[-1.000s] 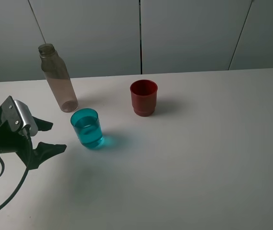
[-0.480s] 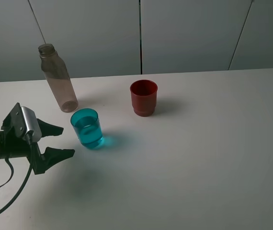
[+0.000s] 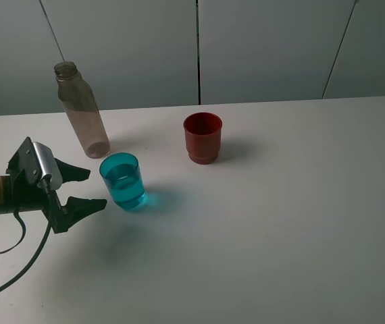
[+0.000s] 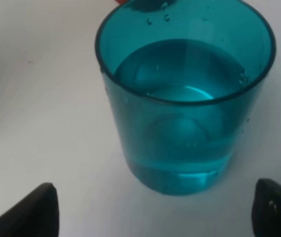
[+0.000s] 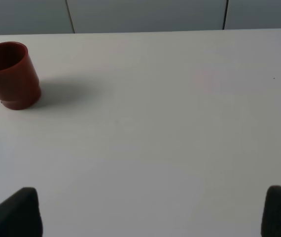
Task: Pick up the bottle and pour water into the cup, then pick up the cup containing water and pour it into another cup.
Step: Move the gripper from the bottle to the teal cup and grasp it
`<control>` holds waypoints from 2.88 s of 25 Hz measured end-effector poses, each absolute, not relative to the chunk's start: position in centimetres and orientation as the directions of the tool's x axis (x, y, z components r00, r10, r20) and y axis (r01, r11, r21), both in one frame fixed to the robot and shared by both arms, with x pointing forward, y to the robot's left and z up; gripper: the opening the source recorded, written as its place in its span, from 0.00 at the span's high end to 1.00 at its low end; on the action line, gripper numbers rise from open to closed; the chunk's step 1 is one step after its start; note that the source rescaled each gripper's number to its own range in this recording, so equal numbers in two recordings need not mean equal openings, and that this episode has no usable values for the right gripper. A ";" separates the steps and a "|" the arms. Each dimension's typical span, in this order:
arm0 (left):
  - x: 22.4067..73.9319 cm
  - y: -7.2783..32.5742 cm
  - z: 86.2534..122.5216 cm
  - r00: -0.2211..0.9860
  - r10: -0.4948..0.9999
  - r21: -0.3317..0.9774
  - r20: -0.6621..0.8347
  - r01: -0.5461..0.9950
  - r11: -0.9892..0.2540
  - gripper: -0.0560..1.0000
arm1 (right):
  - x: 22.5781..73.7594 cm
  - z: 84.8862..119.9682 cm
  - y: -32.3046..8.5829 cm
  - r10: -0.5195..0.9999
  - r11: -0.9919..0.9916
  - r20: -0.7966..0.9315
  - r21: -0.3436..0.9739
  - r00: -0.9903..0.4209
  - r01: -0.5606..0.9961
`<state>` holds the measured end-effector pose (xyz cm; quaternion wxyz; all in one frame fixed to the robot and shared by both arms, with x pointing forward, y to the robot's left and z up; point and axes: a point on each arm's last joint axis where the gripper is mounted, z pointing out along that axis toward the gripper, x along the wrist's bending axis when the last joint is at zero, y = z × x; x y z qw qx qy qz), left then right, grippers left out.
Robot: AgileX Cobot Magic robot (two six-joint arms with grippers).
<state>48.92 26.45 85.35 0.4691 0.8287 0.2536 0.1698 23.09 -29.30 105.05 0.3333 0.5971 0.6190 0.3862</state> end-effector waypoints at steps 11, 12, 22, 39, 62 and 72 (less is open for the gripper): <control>49.6 26.3 84.3 0.826 0.563 0.877 0.017 0.258 -0.405 0.00 | 23.1 105.0 -29.3 0.997 -0.011 0.048 0.876 -0.065 0.482; 49.7 26.3 84.4 0.826 0.563 0.878 0.021 0.254 -0.405 0.00 | 23.1 105.0 -29.3 0.997 -0.011 0.048 0.876 -0.065 0.482; 50.2 26.3 84.7 0.831 0.555 0.892 0.038 0.223 -0.394 0.00 | 23.1 105.0 -29.3 0.997 -0.011 0.048 0.876 -0.065 0.482; 50.6 25.5 83.9 0.863 0.504 0.904 0.039 0.184 -0.385 0.00 | 23.1 105.0 -29.3 0.997 -0.011 0.048 0.876 -0.065 0.482; 51.4 25.0 82.1 0.871 0.490 0.926 0.034 0.156 -0.343 0.00 | 23.1 105.0 -29.3 0.997 -0.011 0.048 0.876 -0.065 0.482; 52.1 24.3 82.2 0.880 0.472 0.933 0.054 0.124 -0.338 0.00 | 23.1 105.0 -29.3 0.997 -0.011 0.048 0.876 -0.065 0.482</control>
